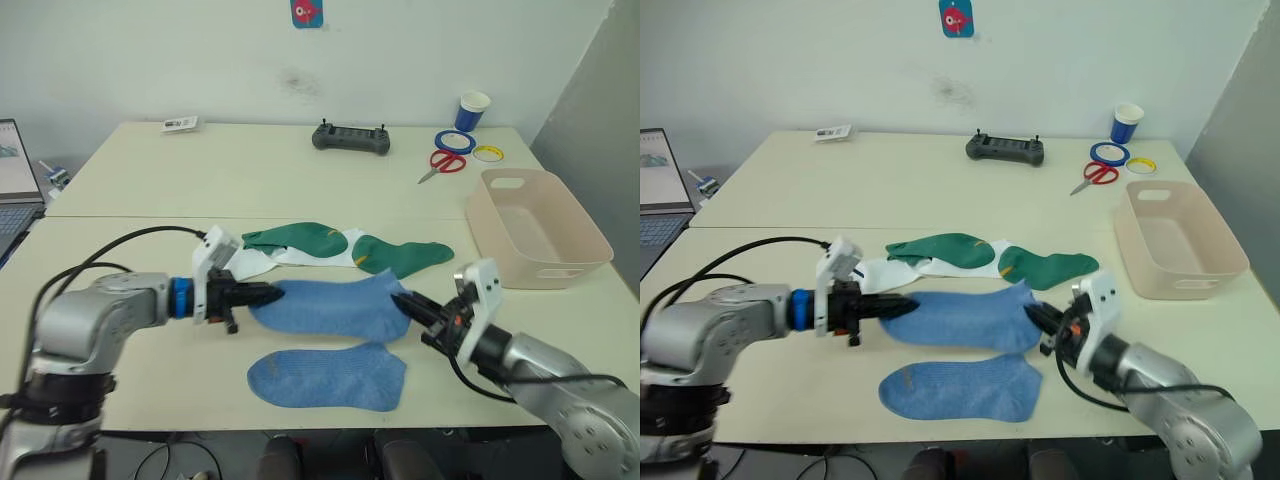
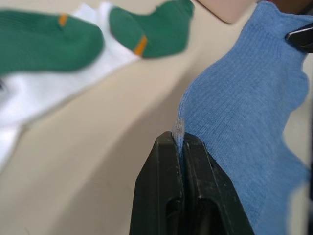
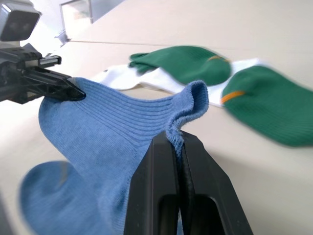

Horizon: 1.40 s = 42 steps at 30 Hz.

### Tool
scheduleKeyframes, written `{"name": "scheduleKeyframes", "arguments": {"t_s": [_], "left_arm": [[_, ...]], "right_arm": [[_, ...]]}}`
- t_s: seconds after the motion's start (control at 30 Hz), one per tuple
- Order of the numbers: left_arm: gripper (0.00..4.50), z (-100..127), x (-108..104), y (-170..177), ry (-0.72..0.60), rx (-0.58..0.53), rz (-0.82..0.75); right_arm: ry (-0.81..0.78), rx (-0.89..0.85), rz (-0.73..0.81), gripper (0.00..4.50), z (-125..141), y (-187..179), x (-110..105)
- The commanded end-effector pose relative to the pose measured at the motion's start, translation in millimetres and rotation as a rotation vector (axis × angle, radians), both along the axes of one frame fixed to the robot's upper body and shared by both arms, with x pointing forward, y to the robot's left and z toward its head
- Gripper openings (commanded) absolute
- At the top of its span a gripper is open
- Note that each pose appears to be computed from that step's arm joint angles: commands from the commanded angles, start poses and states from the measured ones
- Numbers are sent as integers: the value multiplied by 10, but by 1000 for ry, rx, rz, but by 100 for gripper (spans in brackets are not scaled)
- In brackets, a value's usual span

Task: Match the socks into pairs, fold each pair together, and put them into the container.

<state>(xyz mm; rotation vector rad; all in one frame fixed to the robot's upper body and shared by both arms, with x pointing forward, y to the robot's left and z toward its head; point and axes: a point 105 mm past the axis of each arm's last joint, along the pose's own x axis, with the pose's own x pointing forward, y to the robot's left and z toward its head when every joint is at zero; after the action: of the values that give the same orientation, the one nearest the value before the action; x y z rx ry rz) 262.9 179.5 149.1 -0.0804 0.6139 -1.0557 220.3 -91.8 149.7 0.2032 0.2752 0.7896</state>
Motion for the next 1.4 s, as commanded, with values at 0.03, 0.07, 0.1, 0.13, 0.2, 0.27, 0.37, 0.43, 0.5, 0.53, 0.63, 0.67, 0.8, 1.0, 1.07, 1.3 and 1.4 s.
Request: {"name": "scheduleKeyframes", "arguments": {"t_s": [0.03,0.07,0.1,0.13,0.2,0.27,0.37,0.43,0.5,0.53,0.63,0.67,0.8,1.0,1.07,1.3,1.4], "left_arm": [[0,6,-233,-54,41,2,-60],[0,-38,-258,-61,49,15,-56],[0,-130,-281,-64,48,51,-53],[0,-220,-302,-63,53,85,-50],[0,-363,-319,-73,60,118,-31],[0,-477,-295,-75,52,142,1],[0,-630,-326,-68,60,185,5],[0,-719,-375,-64,64,216,-11],[0,-775,-410,-73,69,229,-26],[0,-792,-403,-75,57,237,-26],[0,-795,-359,-77,27,244,-21],[0,-793,-358,-80,20,247,-30],[0,-763,-368,-104,-9,222,-55],[126,-687,-347,-92,-99,216,-72],[189,-652,-338,-58,-114,212,-63],[340,-296,-260,8,-288,178,-150],[340,-203,-325,-33,-286,155,-249]], "right_arm": [[33,2,73,3,-3,95,-261],[55,-4,71,3,-45,98,-285],[78,-36,57,3,-122,87,-283],[95,-87,50,3,-204,72,-278],[112,-152,40,3,-321,58,-255],[115,-186,17,3,-407,50,-205],[111,-220,20,3,-493,72,-193],[106,-246,25,3,-546,83,-194],[106,-248,27,3,-581,95,-201],[104,-251,25,3,-594,94,-201],[94,-262,22,3,-610,84,-191],[93,-266,20,3,-616,79,-189],[83,-281,19,3,-626,74,-189],[36,-307,-7,141,-591,29,-160],[8,-316,-14,212,-558,4,-148],[-216,-255,53,391,-192,64,-148],[-273,-227,122,391,-82,146,-164]]}}
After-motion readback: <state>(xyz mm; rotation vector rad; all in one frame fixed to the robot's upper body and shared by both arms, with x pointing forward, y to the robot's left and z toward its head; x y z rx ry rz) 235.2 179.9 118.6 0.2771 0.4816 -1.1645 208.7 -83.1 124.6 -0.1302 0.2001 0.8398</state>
